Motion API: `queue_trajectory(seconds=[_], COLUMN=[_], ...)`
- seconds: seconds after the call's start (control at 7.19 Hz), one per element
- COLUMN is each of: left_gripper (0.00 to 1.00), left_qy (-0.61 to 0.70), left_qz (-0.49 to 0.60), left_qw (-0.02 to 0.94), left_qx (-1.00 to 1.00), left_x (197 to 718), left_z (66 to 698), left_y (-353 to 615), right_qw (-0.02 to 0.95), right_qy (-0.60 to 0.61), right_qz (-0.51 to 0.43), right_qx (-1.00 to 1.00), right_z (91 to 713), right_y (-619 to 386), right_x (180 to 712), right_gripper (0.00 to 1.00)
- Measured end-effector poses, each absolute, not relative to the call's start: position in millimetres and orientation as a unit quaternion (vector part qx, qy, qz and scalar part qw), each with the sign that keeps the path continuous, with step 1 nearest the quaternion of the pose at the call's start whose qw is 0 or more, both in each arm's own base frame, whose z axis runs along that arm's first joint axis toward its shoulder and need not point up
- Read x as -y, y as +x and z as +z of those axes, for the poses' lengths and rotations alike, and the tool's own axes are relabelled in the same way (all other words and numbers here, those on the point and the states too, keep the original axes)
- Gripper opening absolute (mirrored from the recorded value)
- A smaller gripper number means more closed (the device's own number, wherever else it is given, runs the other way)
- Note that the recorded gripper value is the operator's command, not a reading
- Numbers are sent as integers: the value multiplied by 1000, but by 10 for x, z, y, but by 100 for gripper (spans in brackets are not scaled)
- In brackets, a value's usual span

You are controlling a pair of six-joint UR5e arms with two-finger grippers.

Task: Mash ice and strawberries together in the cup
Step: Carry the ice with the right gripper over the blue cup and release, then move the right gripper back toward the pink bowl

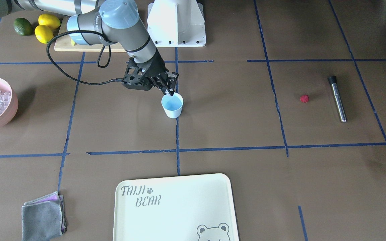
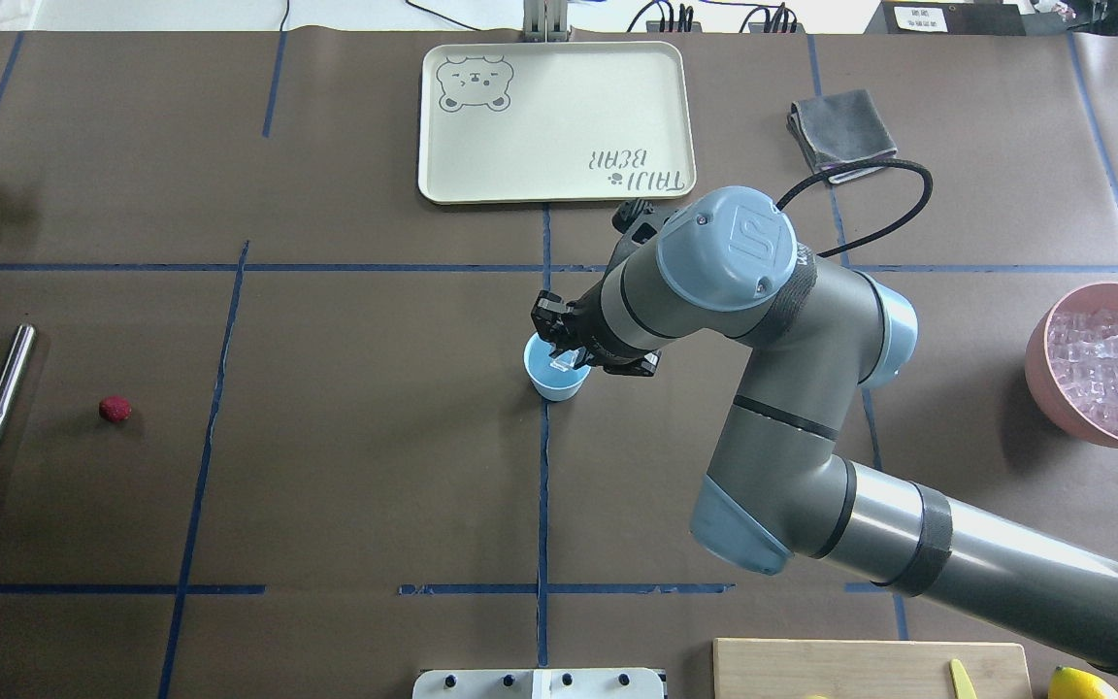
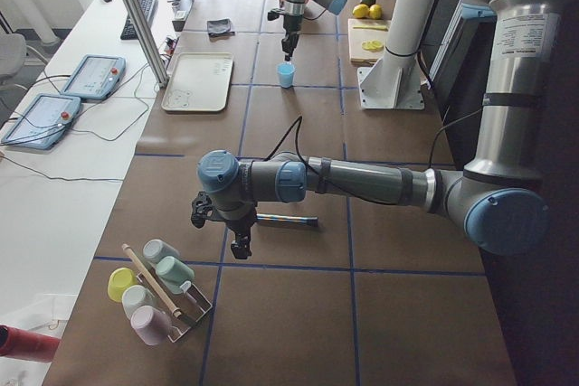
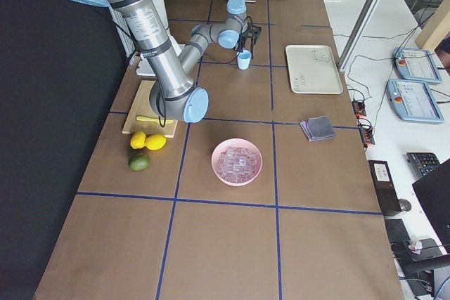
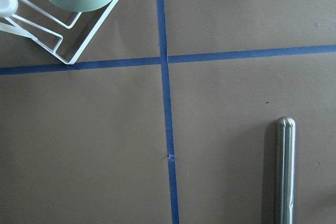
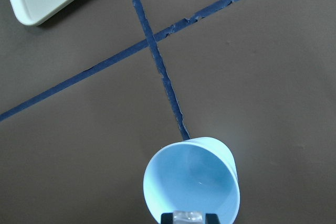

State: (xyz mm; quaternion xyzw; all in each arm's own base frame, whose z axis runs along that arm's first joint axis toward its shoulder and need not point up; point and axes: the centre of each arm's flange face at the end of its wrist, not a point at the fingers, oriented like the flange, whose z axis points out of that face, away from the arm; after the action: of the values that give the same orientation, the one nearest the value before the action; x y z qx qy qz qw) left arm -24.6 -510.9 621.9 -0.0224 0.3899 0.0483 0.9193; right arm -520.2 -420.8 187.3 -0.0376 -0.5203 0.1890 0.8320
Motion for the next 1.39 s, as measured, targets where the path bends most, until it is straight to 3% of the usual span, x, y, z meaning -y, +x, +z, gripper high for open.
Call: queue_trajectory(seconds=[0.28,0.83,1.11,1.39], left_gripper=[100,100,100,100], left_qy=[-22,-23,-25,-26], left_qz=[49,48,47,47], left_qw=[919,919,919,919], left_qx=[-390,-390,-390,-390], left_x=[5109,5107,5101,5099], left_z=[6220,6223,6241,6250], left_y=[-246,-246,-247,-246], right_qw=[833,832,841,872], right_qy=[-37,-42,-38,12], right_qz=[191,200,169,84], right_qx=[517,516,513,482], right_z=[1875,1992,2569,3562], right_y=[-5235,-4917,-3826,-2676], right_x=[4221,4445,4848,4803], right_gripper=[68,63,65,68])
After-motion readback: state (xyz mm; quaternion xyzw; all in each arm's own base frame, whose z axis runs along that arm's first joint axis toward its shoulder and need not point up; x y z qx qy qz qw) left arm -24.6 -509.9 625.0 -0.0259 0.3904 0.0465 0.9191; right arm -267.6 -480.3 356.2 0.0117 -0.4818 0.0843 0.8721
